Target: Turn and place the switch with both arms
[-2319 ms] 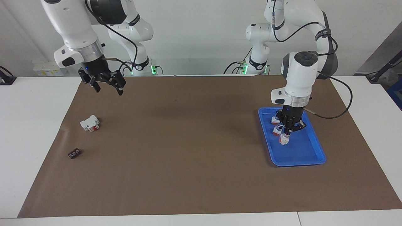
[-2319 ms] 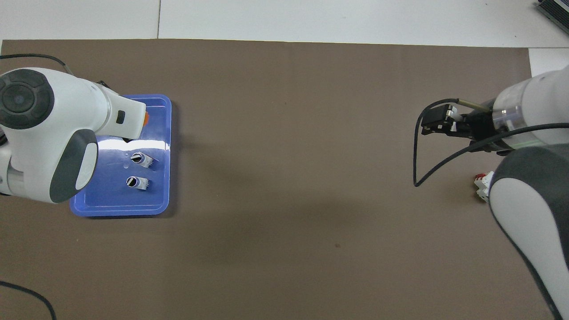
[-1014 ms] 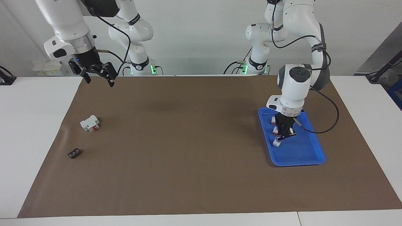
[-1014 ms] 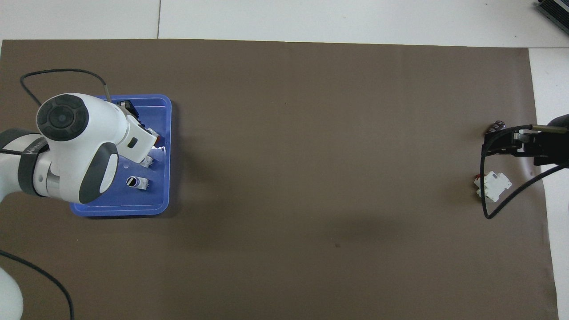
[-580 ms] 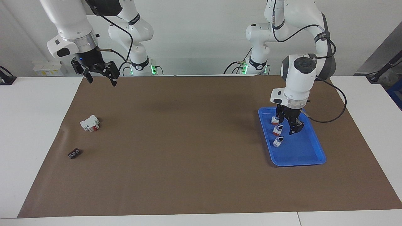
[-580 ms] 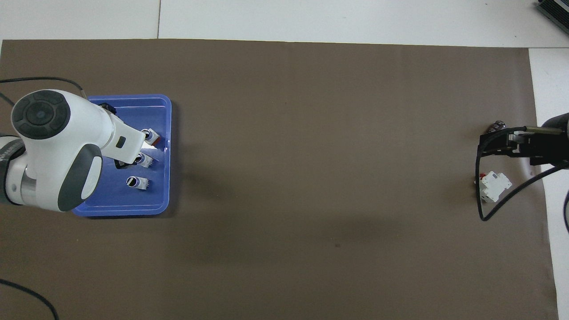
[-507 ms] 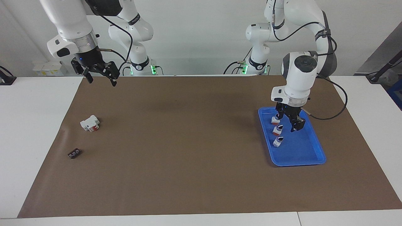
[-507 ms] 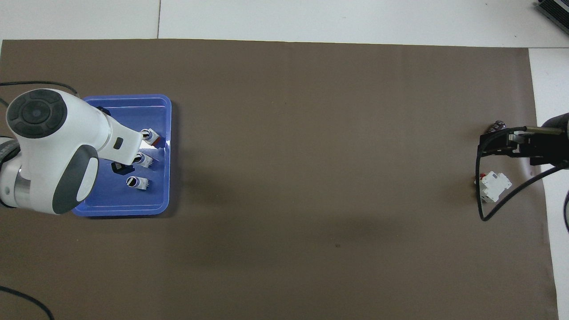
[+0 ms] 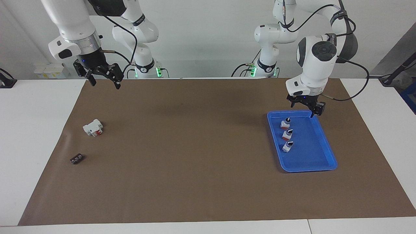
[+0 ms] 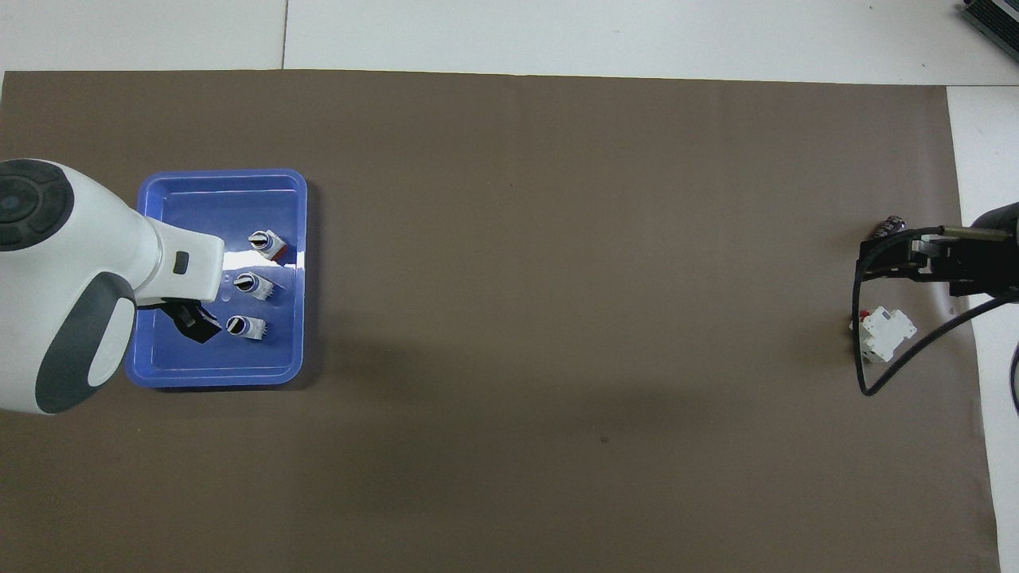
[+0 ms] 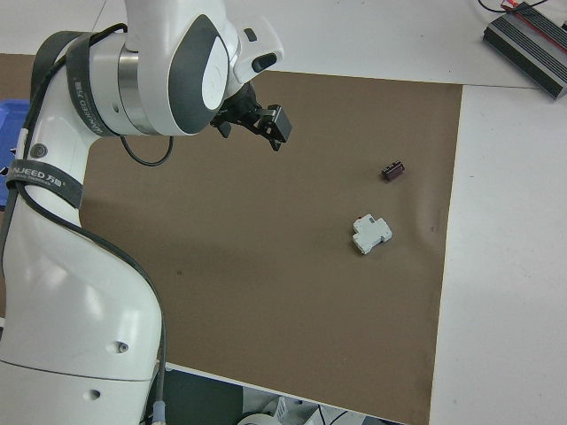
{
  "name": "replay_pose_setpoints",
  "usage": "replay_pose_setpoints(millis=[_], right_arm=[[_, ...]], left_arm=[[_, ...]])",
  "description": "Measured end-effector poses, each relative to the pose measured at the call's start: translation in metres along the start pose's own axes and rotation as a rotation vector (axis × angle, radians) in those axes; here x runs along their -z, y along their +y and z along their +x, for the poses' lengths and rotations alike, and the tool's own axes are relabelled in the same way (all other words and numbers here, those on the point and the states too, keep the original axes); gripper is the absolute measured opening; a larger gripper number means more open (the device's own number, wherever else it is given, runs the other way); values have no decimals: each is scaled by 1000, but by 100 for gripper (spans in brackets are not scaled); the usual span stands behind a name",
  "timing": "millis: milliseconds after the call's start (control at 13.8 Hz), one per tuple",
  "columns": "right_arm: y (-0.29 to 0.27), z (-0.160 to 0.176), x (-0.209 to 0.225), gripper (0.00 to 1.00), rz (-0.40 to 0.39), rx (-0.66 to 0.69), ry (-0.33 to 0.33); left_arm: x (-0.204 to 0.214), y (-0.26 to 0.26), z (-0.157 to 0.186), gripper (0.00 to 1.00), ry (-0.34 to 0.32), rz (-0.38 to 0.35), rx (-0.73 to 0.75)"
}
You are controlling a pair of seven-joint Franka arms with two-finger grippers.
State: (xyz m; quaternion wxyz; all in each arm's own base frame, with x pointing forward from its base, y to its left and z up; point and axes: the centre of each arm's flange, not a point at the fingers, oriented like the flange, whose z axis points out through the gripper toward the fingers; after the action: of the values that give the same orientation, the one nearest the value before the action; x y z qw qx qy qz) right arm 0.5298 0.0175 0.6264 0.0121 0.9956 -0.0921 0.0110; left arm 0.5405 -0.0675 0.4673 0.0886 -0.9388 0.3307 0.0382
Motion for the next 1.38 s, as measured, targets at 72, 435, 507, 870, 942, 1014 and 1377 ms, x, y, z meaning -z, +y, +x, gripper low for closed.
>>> replay_pose_setpoints(millis=[72, 435, 507, 870, 942, 1014, 1377], right_arm=[[0, 0, 1, 100, 0, 0, 1], [0, -1, 2, 100, 1, 0, 4], [0, -1, 3, 100, 1, 0, 5], [1, -2, 3, 100, 2, -1, 6], [1, -2, 4, 100, 2, -1, 7], [1, -2, 5, 100, 2, -1, 9], [1, -4, 7, 100, 3, -1, 13]], left_arm=[[4, -2, -2, 100, 20, -26, 106], [63, -15, -10, 100, 108, -119, 390], [80, -17, -12, 100, 112, -124, 400], [152, -30, -24, 100, 106, -133, 419], [158, -37, -26, 100, 98, -137, 430], [162, -45, -28, 100, 89, -143, 442], [166, -77, -63, 100, 47, -162, 506]])
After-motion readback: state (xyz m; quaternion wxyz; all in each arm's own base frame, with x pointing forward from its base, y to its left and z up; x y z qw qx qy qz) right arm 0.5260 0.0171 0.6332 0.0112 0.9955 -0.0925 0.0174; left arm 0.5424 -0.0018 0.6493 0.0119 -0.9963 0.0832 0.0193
